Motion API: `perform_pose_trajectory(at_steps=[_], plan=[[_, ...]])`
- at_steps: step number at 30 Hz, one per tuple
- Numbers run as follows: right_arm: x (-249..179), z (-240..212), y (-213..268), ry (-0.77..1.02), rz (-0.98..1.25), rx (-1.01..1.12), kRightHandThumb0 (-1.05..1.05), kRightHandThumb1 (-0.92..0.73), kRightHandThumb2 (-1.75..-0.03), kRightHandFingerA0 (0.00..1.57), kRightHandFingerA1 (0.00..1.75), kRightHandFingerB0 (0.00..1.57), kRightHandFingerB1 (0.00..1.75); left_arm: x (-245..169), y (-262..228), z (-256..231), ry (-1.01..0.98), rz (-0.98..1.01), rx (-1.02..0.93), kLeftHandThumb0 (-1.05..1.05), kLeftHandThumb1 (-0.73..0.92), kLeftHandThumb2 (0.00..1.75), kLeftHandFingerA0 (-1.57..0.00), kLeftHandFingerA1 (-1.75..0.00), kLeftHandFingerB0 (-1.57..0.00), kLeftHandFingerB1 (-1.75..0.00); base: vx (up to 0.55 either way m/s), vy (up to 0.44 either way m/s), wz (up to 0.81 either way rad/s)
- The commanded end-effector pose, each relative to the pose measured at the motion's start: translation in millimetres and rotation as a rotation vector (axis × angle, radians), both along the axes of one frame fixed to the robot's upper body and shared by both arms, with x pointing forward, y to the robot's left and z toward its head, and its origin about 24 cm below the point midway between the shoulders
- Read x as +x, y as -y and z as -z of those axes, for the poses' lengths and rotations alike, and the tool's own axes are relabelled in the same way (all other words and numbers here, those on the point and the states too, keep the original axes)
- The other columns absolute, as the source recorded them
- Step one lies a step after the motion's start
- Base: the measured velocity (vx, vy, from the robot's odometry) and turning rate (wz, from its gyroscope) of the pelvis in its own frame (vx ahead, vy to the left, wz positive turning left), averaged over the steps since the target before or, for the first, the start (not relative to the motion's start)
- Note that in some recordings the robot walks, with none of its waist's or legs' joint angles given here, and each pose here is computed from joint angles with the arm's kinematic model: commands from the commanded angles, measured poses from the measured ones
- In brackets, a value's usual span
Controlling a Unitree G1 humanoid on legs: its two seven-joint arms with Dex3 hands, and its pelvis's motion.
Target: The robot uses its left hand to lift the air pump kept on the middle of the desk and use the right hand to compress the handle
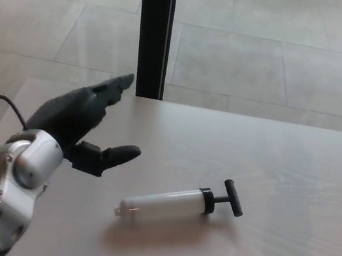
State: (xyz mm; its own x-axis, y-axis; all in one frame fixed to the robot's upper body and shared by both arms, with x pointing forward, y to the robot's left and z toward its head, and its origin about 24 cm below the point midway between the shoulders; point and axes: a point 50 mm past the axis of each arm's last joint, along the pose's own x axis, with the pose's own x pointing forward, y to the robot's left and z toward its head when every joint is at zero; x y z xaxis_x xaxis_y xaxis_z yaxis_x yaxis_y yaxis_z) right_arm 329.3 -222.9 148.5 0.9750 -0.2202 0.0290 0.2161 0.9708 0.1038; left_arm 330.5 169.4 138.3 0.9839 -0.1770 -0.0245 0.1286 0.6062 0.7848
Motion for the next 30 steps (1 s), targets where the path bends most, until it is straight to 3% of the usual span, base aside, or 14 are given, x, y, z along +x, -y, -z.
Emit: perform_pose_trajectory(at_steps=[1,2,3,11,12,13,19,20,21,25,26,28,29,30], plan=[[-39,10,76,-0.031,0.069,-0.041,-0.91,-0.92,-0.82,0.20,0.49,0.29,0.40,-53,-172,-3,0.141,-0.176,-1.305,-0.78,0.70,0.86,0.00,0.00,0.00,-0.10,0.00,0.000,0.00],[-45,11,92,-0.040,0.114,-0.054,-0.89,-0.91,-0.79,0.23,0.51,0.34,0.40,-68,-200,4,0.168,-0.268,-1.346,-0.81,0.74,0.64,0.00,0.00,0.00,-0.27,0.00,0.000,0.00],[-51,10,105,-0.052,0.149,-0.075,-0.87,-0.92,-0.80,0.23,0.54,0.30,0.38,-83,-221,10,0.189,-0.333,-1.374,-0.92,0.60,0.94,0.00,-0.13,-0.12,-0.16,0.00,0.000,0.00],[-108,7,194,-0.108,0.407,-0.158,-0.97,-0.92,-0.82,0.28,0.56,0.30,0.38,-204,-314,54,0.316,-0.833,-1.392,-0.83,0.56,0.95,0.00,-0.26,-0.05,-0.25,0.00,0.000,0.00],[-115,8,203,-0.112,0.446,-0.131,-0.92,-0.79,-1.23,0.28,0.61,0.25,0.47,-216,-318,59,0.359,-0.894,-1.425,-0.83,0.54,0.92,0.00,-0.27,-0.11,-0.30,0.00,0.000,0.00],[-122,8,210,-0.125,0.489,-0.133,-0.93,-0.92,-0.77,0.33,0.59,0.38,0.37,-225,-320,65,0.355,-0.923,-1.416,-0.75,0.54,0.96,0.00,-0.29,-0.04,-0.29,0.00,0.000,0.00],[-165,23,251,-0.197,0.665,-0.128,-1.01,-0.81,-0.93,0.35,0.76,0.32,0.53,-277,-319,99,0.327,-1.136,-1.367,-0.76,0.57,0.97,-0.01,-0.40,-0.05,-0.30,0.00,0.000,0.00],[-175,26,259,-0.221,0.710,-0.118,-0.98,-0.92,-0.76,0.35,0.84,0.32,0.53,-290,-316,111,0.292,-1.205,-1.361,-0.79,0.69,0.62,-0.08,-0.43,-0.12,-0.26,0.00,0.000,0.00],[-182,29,264,-0.238,0.733,-0.115,-0.99,-0.92,-0.77,0.33,0.87,0.31,0.53,-298,-314,117,0.273,-1.244,-1.354,-0.83,0.57,0.96,0.00,-0.49,-0.13,-0.38,0.00,0.000,0.00],[-206,31,276,-0.280,0.821,-0.097,-0.92,-0.92,-0.78,0.32,0.75,0.28,0.50,-326,-308,137,0.255,-1.372,-1.358,-0.82,0.53,0.91,-0.06,-0.49,-0.08,-0.36,0.00,0.000,0.00],[-216,32,280,-0.296,0.870,-0.094,-0.91,-0.92,-0.78,0.35,0.70,0.30,0.49,-336,-307,141,0.284,-1.433,-1.377,-0.40,0.30,0.94,-0.05,-0.54,0.00,-0.49,0.00,0.000,0.00],[-229,35,283,-0.305,0.893,-0.084,-0.91,-0.92,-0.79,0.30,0.70,0.27,0.49,-345,-307,142,0.293,-1.479,-1.373,-0.40,0.29,0.94,-0.04,-0.54,0.00,-0.49,0.00,0.000,0.00],[-233,37,284,-0.304,0.907,-0.081,-0.90,-0.92,-0.80,0.30,0.74,0.27,0.52,-347,-308,142,0.301,-1.495,-1.367,-0.82,0.65,0.60,-0.15,-0.53,-0.18,-0.31,0.00,0.000,0.00],[-238,40,285,-0.303,0.933,-0.080,-0.94,-0.92,-0.81,0.35,0.78,0.28,0.56,-348,-308,142,0.290,-1.513,-1.349,-0.82,0.67,0.61,-0.14,-0.50,-0.19,-0.32,0.00,0.000,0.00]])
